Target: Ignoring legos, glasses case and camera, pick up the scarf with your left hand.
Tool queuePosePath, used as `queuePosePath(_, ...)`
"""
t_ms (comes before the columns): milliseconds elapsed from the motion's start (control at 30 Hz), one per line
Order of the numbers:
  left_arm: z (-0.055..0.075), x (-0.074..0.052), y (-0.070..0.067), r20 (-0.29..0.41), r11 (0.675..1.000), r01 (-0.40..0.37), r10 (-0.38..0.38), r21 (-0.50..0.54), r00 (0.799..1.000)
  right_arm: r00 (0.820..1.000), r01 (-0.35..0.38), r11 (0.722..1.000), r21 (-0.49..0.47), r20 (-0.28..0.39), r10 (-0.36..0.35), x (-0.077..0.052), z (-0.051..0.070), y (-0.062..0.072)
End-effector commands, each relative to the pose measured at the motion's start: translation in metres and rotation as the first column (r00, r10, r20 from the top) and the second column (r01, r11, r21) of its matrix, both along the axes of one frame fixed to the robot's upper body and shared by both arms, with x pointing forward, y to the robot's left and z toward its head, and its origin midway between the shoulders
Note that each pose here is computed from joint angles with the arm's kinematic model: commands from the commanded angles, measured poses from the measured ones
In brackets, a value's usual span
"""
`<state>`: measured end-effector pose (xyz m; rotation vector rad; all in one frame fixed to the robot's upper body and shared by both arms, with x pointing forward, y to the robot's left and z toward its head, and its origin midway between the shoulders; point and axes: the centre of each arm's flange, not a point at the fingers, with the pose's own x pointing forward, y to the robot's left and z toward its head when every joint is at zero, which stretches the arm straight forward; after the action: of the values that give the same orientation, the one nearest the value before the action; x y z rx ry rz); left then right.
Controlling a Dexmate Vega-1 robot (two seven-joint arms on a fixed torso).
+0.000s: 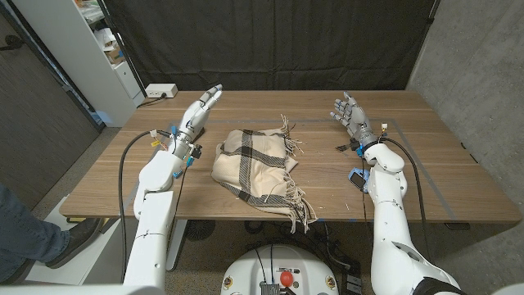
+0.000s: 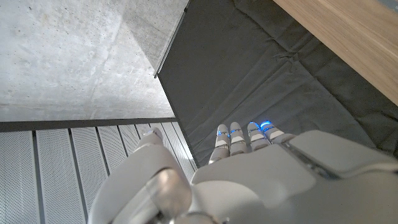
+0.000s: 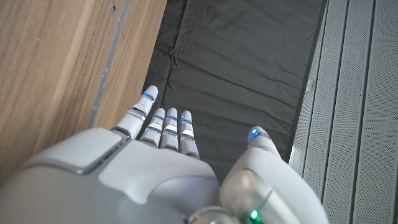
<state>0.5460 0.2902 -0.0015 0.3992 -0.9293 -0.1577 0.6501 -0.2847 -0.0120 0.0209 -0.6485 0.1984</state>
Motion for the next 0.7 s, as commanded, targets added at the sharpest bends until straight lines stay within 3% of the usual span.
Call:
queuePosePath(33, -0.003, -0.004, -0.001, 0.047, 1.0, 0.011, -0.013, 0.025, 0.999, 1.0, -0.002, 1.0, -0.004, -0.006, 0.002, 0.004, 0.002, 0.002)
queuePosePath(300, -0.007, -0.007, 0.001, 0.071, 0.999, 0.01, -0.012, 0.03, 0.997, 1.0, -0.002, 1.0, -0.008, -0.014, 0.001, 0.006, 0.001, 0.003)
queuePosePath(700, -0.01, -0.016, 0.001, 0.107, 0.996, -0.054, 0.047, 0.067, 0.993, 1.0, -0.003, 1.0, -0.012, -0.005, 0.003, 0.007, 0.005, 0.005)
